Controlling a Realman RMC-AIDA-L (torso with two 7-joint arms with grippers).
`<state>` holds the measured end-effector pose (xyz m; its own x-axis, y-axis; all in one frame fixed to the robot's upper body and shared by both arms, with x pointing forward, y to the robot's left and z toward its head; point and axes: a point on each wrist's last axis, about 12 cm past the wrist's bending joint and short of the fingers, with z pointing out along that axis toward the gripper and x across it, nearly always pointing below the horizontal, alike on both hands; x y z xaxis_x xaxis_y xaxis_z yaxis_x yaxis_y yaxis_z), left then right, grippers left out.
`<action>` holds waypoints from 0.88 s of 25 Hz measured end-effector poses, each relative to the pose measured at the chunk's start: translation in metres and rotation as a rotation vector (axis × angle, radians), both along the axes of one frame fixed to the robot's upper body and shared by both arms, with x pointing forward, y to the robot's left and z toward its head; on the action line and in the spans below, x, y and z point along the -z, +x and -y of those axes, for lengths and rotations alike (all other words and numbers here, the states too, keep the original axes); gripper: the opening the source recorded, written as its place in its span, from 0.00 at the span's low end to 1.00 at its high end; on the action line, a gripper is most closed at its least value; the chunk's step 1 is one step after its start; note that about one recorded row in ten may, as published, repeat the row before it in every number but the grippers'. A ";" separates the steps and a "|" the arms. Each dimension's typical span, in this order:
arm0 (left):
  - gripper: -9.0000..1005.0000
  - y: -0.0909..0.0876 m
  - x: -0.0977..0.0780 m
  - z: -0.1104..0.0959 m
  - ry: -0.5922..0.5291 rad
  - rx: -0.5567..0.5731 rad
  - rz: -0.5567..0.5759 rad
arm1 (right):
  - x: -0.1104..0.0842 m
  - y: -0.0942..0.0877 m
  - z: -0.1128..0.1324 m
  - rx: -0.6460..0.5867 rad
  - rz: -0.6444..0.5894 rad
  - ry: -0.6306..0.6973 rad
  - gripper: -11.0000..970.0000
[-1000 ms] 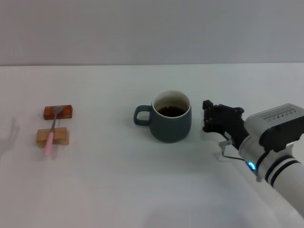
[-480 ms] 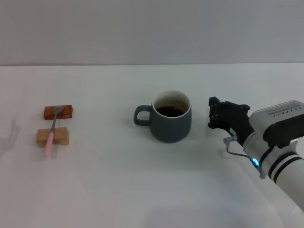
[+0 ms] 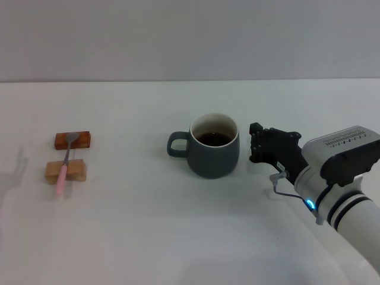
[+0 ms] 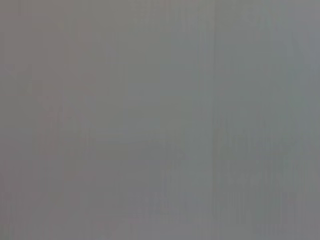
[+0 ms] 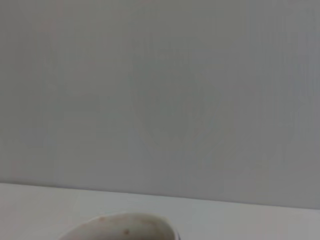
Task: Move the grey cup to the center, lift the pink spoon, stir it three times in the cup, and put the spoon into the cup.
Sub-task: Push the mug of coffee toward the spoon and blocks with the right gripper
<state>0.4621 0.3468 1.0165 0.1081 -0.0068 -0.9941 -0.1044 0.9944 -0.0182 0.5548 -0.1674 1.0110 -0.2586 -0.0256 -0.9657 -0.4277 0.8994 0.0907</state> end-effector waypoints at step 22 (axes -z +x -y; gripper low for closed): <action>0.83 0.000 0.000 0.000 -0.001 0.001 0.001 | 0.000 -0.011 -0.017 -0.081 0.005 0.005 0.01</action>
<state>0.4623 0.3465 1.0167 0.1096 -0.0075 -0.9940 -0.1031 0.9945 -0.0189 0.5442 -0.1500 1.0113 -0.2506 -0.0412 -0.9672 -0.4999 0.8611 0.0928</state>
